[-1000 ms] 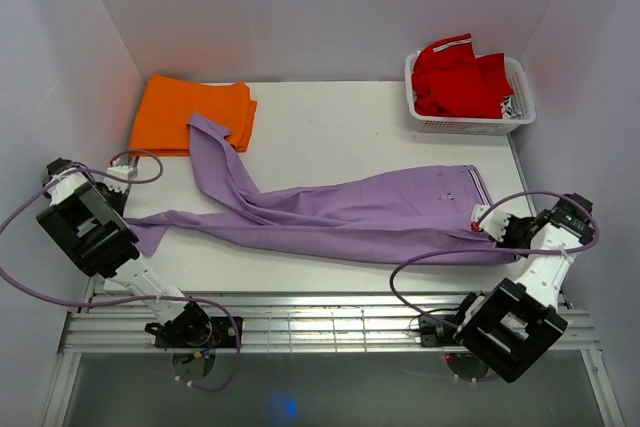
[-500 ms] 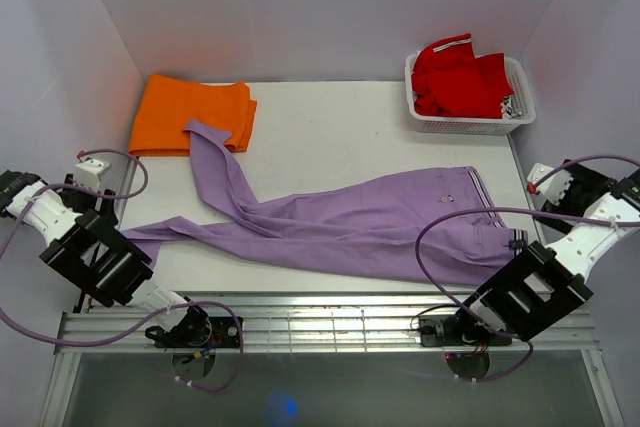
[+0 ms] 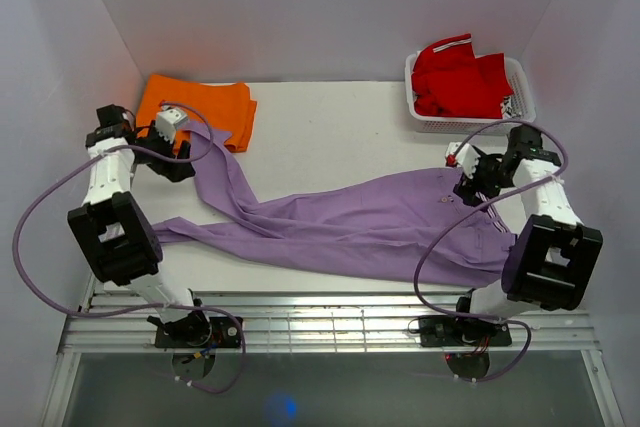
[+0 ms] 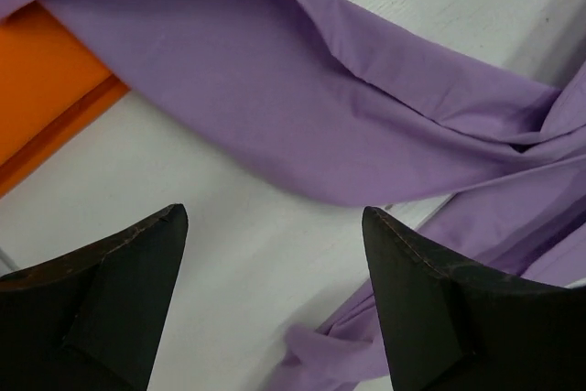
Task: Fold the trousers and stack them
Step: Flatten the trousers out
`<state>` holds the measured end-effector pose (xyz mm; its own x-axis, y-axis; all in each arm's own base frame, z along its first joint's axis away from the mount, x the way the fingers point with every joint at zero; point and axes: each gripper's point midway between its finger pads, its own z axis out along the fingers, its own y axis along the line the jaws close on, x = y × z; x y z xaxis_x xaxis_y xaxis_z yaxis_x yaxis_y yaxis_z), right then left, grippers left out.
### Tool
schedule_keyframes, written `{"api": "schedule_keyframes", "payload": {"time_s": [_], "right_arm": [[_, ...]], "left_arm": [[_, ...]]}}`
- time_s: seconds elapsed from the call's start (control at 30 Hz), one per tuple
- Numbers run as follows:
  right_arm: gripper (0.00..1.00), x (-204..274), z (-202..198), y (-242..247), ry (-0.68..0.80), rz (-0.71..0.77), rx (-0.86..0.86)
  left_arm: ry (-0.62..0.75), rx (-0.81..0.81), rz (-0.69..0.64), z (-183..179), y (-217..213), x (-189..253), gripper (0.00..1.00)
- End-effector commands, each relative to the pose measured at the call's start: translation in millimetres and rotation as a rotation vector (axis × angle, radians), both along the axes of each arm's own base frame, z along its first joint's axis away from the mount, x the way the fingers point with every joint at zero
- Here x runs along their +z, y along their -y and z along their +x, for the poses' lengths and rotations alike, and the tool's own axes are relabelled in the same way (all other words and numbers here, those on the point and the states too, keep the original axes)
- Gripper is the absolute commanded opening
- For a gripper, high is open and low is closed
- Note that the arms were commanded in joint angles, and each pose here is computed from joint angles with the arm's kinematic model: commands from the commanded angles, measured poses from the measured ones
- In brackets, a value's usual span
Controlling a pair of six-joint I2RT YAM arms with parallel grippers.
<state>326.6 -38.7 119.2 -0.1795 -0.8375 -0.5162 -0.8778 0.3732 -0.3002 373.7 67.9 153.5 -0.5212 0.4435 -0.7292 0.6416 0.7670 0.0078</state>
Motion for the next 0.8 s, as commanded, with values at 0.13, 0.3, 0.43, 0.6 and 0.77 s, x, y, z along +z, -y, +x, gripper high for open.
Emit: {"api": "schedule_keyframes", "payload": {"time_s": [0.13, 0.3, 0.43, 0.6, 0.77], "right_arm": [[0.8, -72, 33, 5, -0.08, -0.13, -0.159], [0.77, -109, 67, 32, -0.124, -0.197, -0.316], [0.77, -108, 104, 46, -0.079, -0.217, -0.438], [0.81, -80, 141, 35, -0.013, -0.172, -0.472], [0.91, -8, 137, 5, 0.033, -0.031, -0.404]], "left_arm": [[-0.025, 0.13, 0.045, 89, -17, -18, 0.88], [-0.114, 0.151, 0.101, 88, -31, -38, 0.85], [-0.232, 0.121, 0.133, 50, -43, -55, 0.85], [-0.328, 0.215, 0.047, 3, -90, -52, 0.87], [-0.416, 0.172, 0.037, -59, -109, -54, 0.88]]}}
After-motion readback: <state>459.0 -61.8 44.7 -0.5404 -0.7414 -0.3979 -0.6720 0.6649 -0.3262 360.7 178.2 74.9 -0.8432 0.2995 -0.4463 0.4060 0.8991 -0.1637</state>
